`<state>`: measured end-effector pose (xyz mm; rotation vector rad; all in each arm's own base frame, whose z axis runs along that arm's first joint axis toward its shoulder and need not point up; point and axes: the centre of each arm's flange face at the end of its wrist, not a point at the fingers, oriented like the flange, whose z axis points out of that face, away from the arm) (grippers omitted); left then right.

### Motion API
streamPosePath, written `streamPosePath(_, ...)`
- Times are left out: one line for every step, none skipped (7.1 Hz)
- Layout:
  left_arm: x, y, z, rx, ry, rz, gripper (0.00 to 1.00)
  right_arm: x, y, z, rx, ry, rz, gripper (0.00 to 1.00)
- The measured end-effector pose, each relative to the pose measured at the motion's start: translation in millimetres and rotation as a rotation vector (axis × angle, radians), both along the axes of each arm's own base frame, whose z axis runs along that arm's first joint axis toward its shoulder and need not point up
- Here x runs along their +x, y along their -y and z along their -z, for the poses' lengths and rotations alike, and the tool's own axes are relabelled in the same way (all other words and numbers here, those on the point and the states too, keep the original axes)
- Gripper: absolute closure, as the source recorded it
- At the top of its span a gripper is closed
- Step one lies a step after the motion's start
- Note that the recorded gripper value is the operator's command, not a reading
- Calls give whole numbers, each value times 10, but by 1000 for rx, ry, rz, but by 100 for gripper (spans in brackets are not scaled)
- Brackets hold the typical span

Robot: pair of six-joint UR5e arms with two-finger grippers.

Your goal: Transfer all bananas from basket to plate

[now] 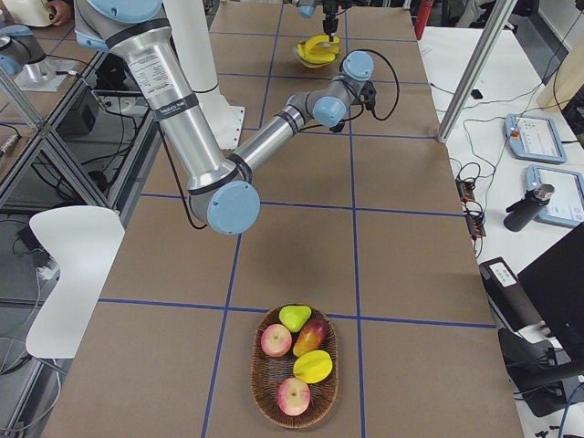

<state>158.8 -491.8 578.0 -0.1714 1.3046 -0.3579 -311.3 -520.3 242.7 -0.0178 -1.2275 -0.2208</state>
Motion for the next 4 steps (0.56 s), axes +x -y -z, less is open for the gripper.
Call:
streamPosePath(-19,-36,-50,-7,3,1,24,8,-1,-19,-2,-1,-1,0)
streamPosePath(-30,-56,-80,-10,5,2,1,20,2,-23,-2,-1,-3,0)
streamPosePath(-36,-66,-97,-11,8,5,1,45,10,-19,-2,1,-5,0)
streamPosePath(-37,-66,-103,-10,11,9,1,85,19,-16,-3,4,-8,0)
